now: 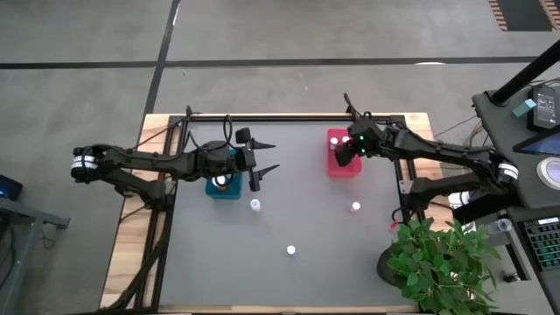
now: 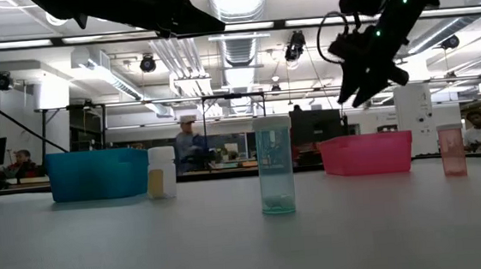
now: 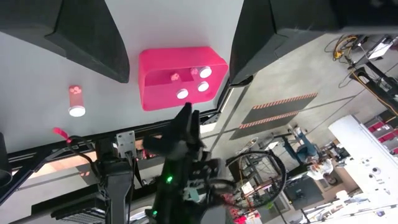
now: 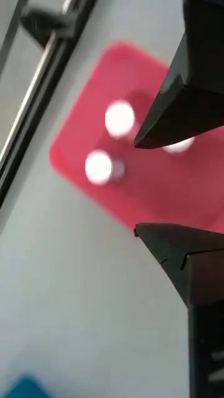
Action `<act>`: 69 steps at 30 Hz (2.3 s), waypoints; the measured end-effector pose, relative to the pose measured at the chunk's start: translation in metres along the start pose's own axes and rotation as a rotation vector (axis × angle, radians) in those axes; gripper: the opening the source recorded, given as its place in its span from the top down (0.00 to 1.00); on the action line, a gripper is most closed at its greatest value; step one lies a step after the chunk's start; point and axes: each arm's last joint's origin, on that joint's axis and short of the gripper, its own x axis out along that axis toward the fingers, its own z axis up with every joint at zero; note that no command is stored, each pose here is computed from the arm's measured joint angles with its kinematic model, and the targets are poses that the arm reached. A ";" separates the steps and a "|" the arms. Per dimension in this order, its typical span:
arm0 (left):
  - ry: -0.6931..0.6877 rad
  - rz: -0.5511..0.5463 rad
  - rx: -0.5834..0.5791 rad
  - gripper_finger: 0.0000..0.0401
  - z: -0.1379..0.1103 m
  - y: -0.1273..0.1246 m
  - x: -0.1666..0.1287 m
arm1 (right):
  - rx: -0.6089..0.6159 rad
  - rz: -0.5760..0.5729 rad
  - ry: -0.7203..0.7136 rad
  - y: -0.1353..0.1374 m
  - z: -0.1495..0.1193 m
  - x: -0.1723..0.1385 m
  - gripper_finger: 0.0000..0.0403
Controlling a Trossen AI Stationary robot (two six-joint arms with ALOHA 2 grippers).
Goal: Pick and place medicine bottles into bin by pill shape (circle, oval)
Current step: Put the orange tablet bottle into the red bin
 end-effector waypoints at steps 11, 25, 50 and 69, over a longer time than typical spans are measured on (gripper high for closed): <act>-0.007 0.002 -0.005 0.36 0.001 0.000 0.000 | -0.026 0.227 0.070 0.056 -0.005 -0.023 0.52; -0.006 0.002 -0.006 0.36 0.001 0.000 0.000 | -0.013 0.050 0.429 0.103 -0.014 -0.044 0.52; -0.004 0.002 -0.005 0.36 0.000 0.000 0.000 | 0.118 -0.165 0.722 0.088 -0.072 -0.025 0.52; -0.003 0.001 -0.005 0.36 0.000 0.000 0.000 | 0.065 -0.207 0.787 0.101 -0.106 -0.006 0.52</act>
